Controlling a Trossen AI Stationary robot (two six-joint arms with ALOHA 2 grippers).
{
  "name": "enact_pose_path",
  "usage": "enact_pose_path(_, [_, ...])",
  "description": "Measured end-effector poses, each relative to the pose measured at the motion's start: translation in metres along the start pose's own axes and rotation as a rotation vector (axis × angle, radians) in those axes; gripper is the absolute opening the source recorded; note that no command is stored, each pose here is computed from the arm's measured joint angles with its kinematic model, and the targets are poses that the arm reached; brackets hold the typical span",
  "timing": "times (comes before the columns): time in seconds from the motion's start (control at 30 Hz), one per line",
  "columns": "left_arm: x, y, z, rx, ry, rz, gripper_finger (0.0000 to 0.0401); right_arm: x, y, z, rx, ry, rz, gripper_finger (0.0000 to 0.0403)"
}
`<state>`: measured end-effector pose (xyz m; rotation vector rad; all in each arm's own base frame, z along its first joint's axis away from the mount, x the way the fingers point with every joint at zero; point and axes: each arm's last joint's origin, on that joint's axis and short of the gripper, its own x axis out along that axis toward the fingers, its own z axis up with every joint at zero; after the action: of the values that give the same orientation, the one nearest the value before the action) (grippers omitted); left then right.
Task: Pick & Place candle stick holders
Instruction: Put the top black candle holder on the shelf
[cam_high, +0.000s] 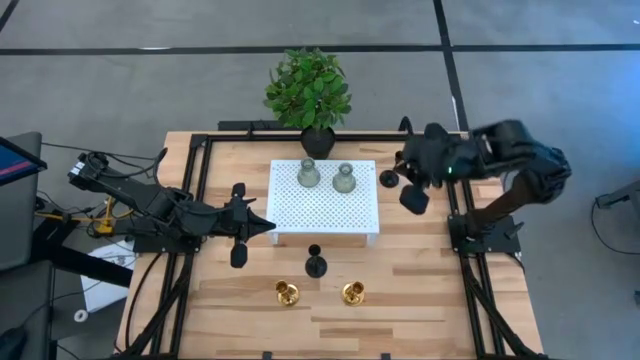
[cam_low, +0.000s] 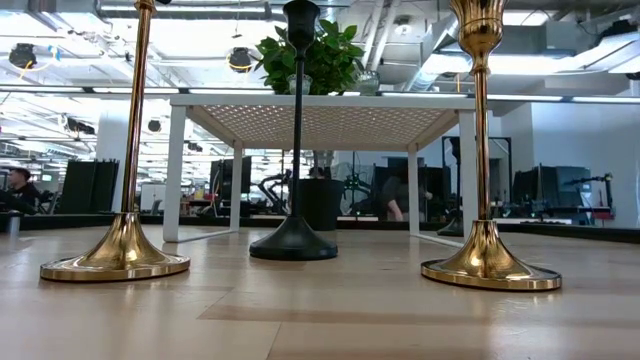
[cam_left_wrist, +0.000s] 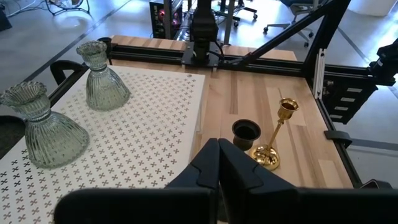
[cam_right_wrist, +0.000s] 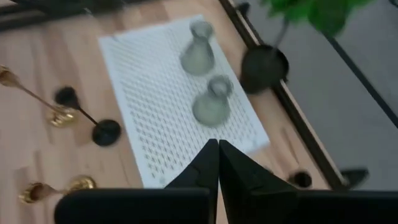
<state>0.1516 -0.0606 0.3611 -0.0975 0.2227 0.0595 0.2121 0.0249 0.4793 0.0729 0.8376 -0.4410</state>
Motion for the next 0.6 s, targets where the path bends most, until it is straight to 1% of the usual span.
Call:
enact_pose_path(0.13, [0.000,0.000,0.000,0.000,0.000,0.000,0.0003,0.014,0.004,-0.034,0.059,0.060,-0.087,0.0000])
enact_pose_path(0.23, [0.000,0.000,0.000,0.000,0.000,0.000,0.0003,0.023,0.005,-0.060,0.130,0.079,-0.121,0.0000])
enact_pose_path(0.37, [0.000,0.000,0.000,0.000,0.000,0.000,0.0003,0.040,0.008,-0.091,0.210,0.041,-0.115,0.0000])
enact_pose_path(0.6, [0.000,0.000,0.000,0.000,0.000,0.000,0.0003,0.086,0.015,-0.148,0.299,-0.041,-0.118,0.0000])
